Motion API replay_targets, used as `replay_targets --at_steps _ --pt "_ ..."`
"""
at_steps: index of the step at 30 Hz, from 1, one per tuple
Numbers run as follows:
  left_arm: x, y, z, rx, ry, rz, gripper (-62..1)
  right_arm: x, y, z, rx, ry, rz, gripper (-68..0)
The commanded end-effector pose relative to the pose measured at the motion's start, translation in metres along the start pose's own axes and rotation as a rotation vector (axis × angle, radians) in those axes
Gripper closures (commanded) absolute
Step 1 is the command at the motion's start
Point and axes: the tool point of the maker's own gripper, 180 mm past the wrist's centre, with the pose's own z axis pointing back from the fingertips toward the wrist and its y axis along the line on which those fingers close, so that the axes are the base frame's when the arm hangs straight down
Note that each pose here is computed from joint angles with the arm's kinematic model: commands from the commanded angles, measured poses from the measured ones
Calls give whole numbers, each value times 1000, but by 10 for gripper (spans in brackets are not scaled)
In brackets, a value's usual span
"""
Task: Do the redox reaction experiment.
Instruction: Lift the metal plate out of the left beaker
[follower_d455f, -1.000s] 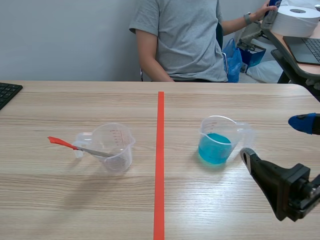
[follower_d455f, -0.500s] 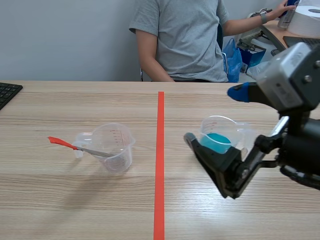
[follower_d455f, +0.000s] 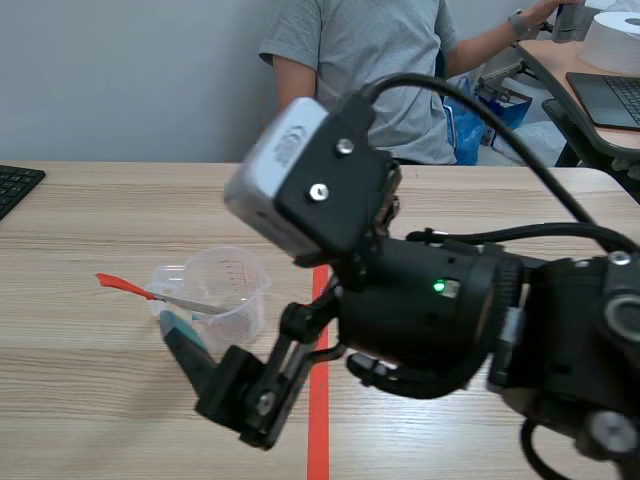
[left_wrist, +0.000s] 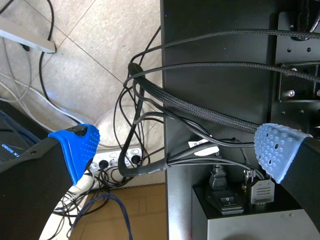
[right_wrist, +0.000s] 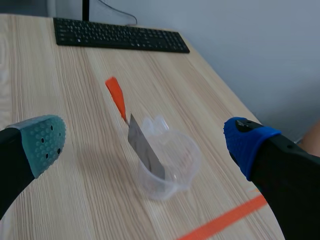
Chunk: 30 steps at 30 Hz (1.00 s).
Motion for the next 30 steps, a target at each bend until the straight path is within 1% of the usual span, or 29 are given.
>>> replay_targets --at_steps 1,5,8,12,14,18,20,23,24,26,30 --pt "4 -2 2 -9 -16 2 -623 1 -4 -9 -20 -19 5 -679" --pt "4 -2 2 -9 -16 2 -623 -5 13 -34 3 -21 17 -679" --pt "4 -2 2 -9 -16 2 -623 -8 21 -51 0 -26 24 -679" --pt "3 -2 2 -9 -15 2 -623 -13 26 -71 -12 -24 24 -679" --pt "3 -2 2 -9 -15 2 -623 -15 25 -80 -22 -22 27 -679" --pt "3 -2 2 -9 -15 2 -623 -16 17 -90 -71 -20 26 -679" --pt "3 -2 2 -9 -14 2 -623 -15 14 -91 -77 -23 31 -679" --pt "3 -2 2 -9 -10 2 -623 -17 4 -91 -125 -10 38 -679" --pt "3 -2 2 -9 -10 2 -623 -19 3 -91 -128 -1 38 -679" --pt "3 -2 2 -9 -10 2 -623 -20 0 -90 -145 10 38 -629" --pt "3 -2 2 -9 -10 2 -623 -21 -2 -90 -157 12 39 -556"
